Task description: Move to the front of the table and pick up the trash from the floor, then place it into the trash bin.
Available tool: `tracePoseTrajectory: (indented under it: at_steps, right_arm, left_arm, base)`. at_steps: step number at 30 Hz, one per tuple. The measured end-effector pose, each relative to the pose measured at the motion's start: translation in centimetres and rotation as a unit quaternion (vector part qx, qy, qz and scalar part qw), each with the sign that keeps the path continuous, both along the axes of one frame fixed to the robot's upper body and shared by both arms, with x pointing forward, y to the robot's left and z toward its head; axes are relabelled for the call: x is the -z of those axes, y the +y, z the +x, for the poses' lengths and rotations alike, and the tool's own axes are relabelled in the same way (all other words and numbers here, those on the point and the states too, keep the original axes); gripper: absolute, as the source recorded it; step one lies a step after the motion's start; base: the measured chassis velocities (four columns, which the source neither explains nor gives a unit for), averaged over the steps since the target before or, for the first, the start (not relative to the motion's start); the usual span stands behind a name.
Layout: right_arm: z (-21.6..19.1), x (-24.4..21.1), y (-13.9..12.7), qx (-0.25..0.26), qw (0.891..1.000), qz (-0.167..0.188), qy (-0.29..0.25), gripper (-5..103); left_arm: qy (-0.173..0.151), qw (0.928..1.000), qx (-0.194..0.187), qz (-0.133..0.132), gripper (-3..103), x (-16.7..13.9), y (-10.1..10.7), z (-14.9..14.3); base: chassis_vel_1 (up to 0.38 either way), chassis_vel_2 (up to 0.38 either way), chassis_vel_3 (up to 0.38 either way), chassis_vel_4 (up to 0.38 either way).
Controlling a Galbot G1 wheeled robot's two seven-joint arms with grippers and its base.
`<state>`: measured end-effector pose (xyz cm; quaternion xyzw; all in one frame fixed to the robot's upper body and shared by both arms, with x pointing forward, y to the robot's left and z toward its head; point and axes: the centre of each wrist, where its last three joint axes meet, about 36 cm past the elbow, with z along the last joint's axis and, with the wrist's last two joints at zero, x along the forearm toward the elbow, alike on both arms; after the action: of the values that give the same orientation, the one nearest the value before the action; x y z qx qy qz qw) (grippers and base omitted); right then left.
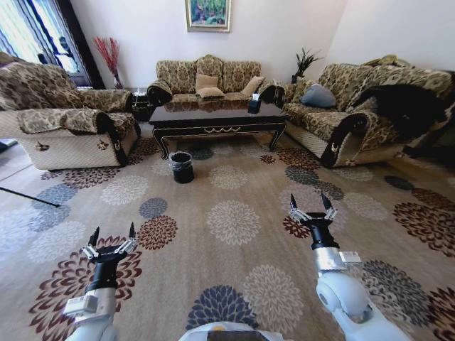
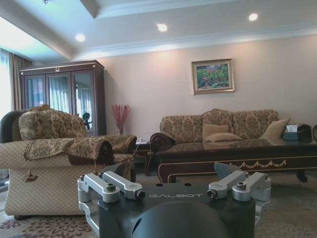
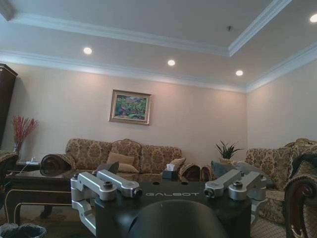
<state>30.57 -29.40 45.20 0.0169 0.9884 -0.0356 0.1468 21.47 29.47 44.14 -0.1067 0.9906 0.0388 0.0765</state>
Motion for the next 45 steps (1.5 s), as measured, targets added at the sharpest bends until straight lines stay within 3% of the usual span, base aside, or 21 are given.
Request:
tracePoseTrajectory:
  at_steps: [45]
  right_arm:
    - [0.00,0.00,0.00,0.000,1.000,0.000,0.000,100]
  left_arm:
    - [0.000,1.0000,0.000,0.000,100,0.00,0.00,0.00]
  base:
    - [0.000,0.000,0.000,0.000]
